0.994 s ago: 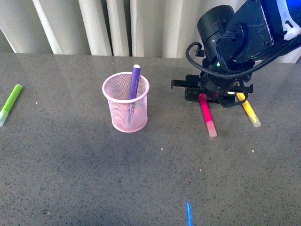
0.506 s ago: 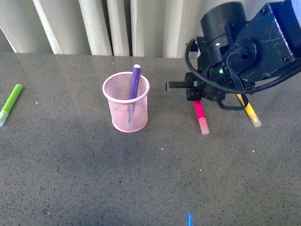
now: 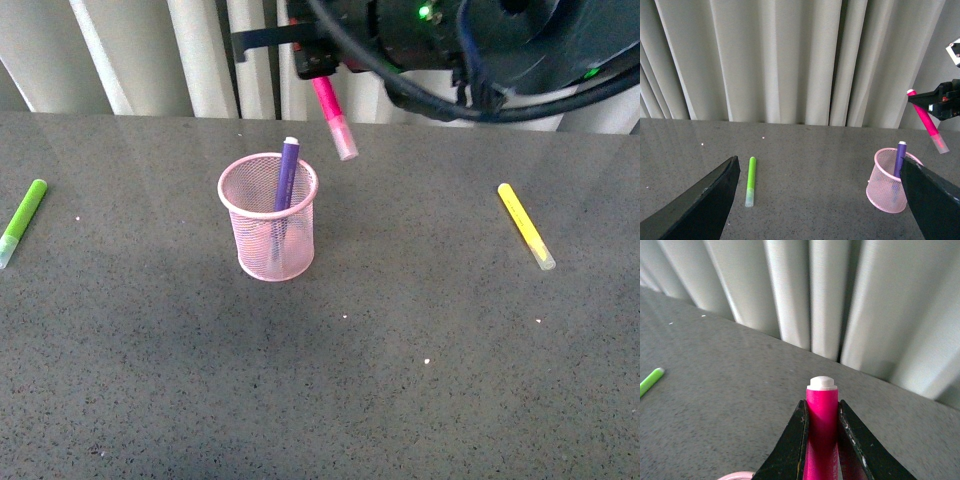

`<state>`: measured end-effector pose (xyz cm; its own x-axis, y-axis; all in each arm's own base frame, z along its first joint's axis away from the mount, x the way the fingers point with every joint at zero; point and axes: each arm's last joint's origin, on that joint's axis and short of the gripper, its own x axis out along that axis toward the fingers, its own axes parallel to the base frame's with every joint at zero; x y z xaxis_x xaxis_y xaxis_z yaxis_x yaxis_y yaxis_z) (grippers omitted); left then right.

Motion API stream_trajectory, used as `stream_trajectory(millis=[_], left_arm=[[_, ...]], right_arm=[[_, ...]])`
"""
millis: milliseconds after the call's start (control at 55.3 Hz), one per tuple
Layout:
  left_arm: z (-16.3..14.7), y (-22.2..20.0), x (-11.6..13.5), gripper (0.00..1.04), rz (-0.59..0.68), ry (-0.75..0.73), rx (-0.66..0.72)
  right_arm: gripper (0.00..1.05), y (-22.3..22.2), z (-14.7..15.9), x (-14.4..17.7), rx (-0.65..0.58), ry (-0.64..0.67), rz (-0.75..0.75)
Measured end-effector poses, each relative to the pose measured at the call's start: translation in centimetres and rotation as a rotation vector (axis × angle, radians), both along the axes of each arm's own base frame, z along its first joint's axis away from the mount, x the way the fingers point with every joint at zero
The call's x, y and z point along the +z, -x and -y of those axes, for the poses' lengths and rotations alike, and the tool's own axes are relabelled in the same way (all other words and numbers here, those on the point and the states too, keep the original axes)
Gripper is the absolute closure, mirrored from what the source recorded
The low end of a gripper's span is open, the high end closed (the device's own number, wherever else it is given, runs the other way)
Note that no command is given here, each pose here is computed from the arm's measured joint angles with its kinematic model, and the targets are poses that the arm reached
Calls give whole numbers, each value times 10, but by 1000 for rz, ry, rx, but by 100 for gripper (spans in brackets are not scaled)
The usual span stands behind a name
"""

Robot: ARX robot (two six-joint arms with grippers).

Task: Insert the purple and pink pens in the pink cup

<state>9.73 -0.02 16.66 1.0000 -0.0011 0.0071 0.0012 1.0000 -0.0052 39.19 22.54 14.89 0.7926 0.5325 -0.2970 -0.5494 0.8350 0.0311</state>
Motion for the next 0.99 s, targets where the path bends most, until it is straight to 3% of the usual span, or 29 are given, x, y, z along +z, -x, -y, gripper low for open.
stream_trajectory(millis=[289, 994], left_arm=[[0, 0, 0, 7, 0, 0, 0], [0, 0, 0, 7, 0, 0, 0]], right_arm=[[94, 26, -39, -8, 152, 76, 126], [94, 3, -49, -33, 136, 44, 113]])
